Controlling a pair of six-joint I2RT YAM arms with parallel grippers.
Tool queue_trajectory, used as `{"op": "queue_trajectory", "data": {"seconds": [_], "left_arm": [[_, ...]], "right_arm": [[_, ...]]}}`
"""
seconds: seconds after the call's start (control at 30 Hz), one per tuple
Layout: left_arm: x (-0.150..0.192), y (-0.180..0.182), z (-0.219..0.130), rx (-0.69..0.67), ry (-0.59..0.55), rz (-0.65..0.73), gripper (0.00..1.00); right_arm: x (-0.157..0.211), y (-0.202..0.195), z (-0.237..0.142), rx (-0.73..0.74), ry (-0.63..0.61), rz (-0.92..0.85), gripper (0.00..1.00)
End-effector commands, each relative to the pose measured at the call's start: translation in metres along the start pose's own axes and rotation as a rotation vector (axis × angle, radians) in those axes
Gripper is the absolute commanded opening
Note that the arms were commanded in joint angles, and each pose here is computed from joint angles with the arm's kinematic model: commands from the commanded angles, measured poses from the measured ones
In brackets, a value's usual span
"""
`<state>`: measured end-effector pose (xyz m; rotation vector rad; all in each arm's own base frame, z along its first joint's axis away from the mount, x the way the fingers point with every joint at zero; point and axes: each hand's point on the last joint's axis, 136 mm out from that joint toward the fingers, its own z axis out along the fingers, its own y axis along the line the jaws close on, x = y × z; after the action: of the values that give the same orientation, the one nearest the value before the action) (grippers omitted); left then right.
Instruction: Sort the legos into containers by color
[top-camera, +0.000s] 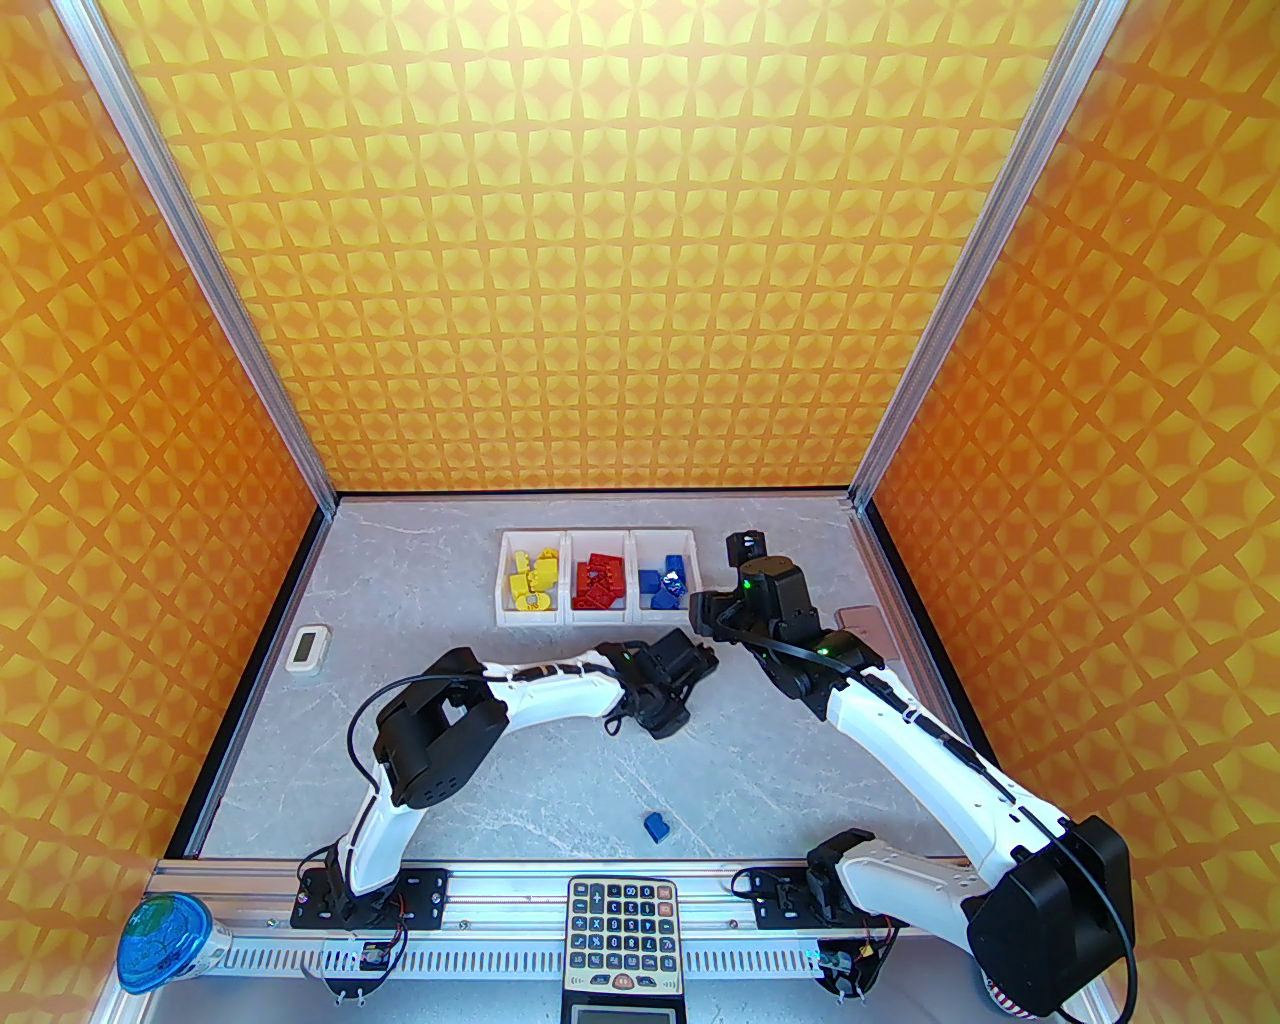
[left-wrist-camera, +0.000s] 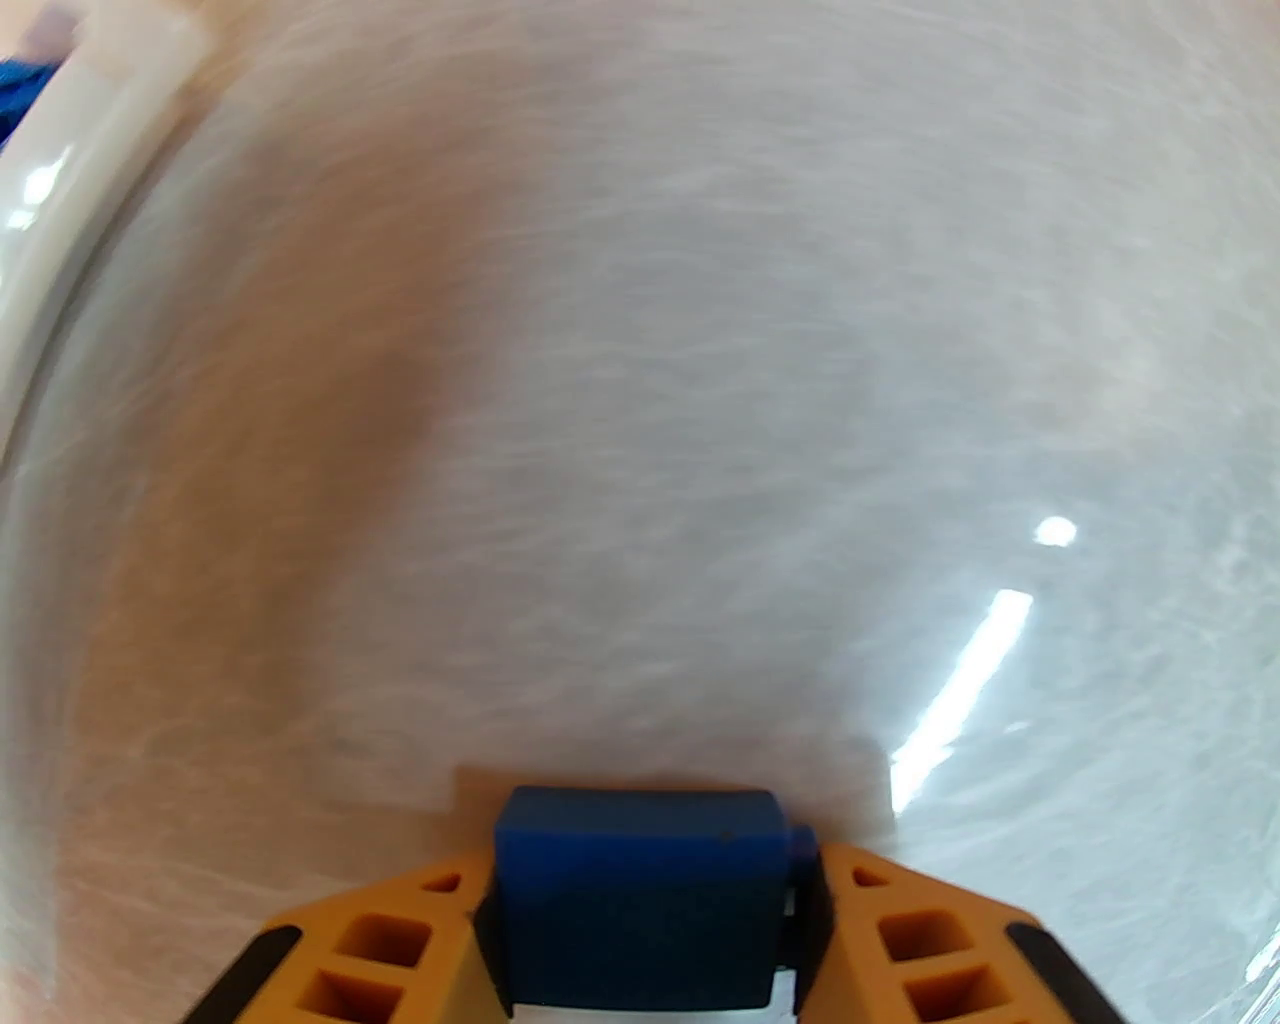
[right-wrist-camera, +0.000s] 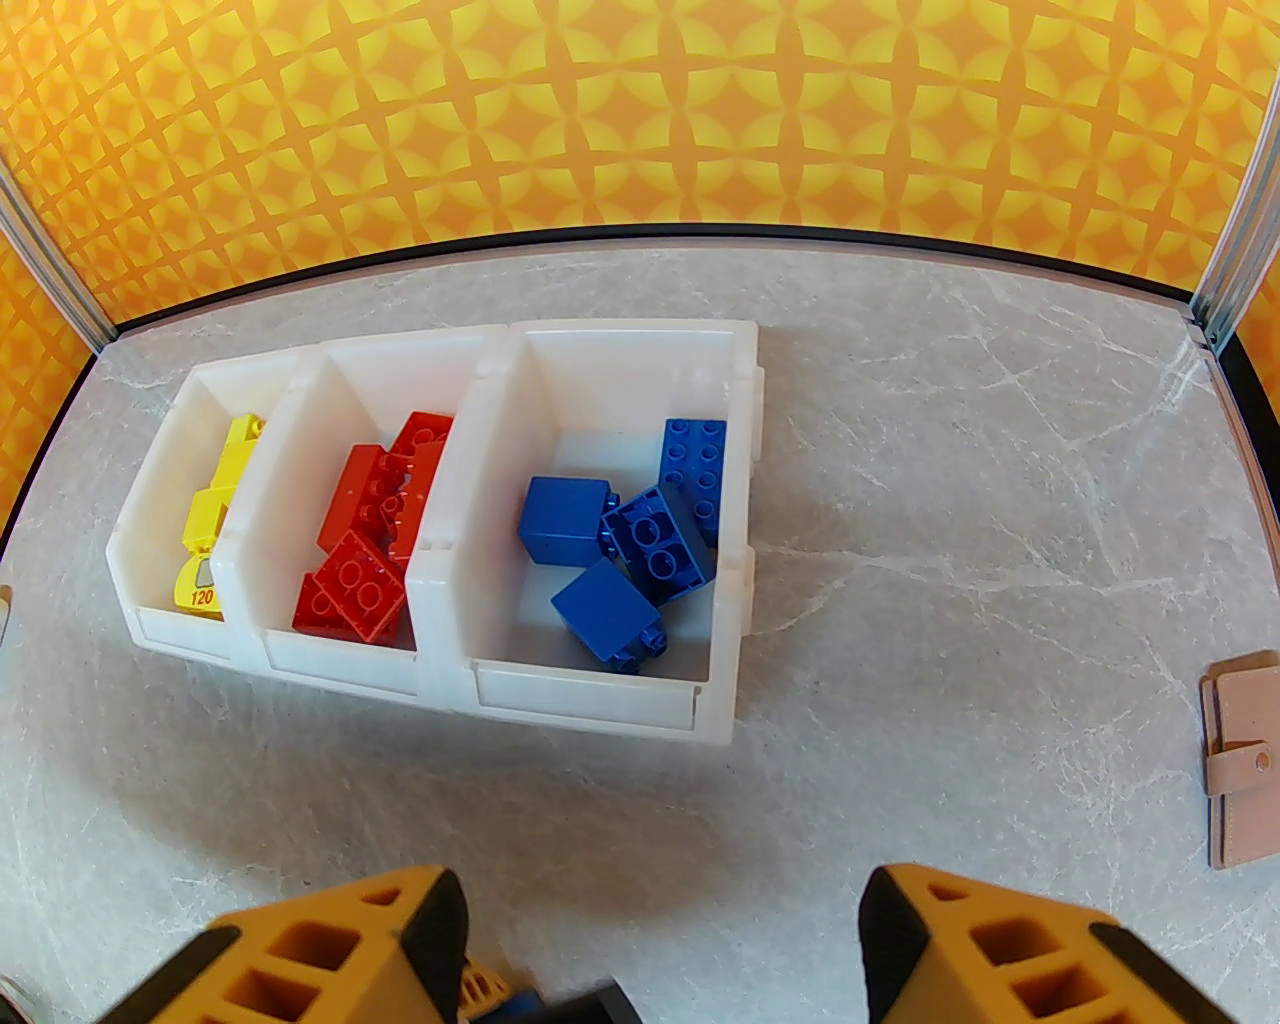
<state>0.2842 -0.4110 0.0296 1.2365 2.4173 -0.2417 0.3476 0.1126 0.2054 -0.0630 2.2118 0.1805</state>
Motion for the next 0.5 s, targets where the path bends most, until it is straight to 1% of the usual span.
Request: {"op": "queue_trajectory", "data": {"seconds": [0.0,0.2,0.33,0.47], "left_arm": [[-0.022,0.024,-0.022,-0.022,-0.038,-0.06,0.33],[-0.045,0.064,-0.053,-0.057,-0.089,-0.146,0.32],[-0.056,0.092,-0.066,-0.085,-0.113,-0.206,0.32],[-0.076,0.119,-0.077,-0.108,-0.158,-0.255,0.31]], "right_arm": [[-0.001,-0.005,-0.007,0.001,-0.014,0.027,0.7],[-0.002,-0.008,-0.011,0.01,-0.026,0.039,0.7],[-0.003,-0.011,-0.013,0.012,-0.031,0.048,0.7],[-0.004,-0.011,-0.015,0.01,-0.039,0.052,0.7]]}}
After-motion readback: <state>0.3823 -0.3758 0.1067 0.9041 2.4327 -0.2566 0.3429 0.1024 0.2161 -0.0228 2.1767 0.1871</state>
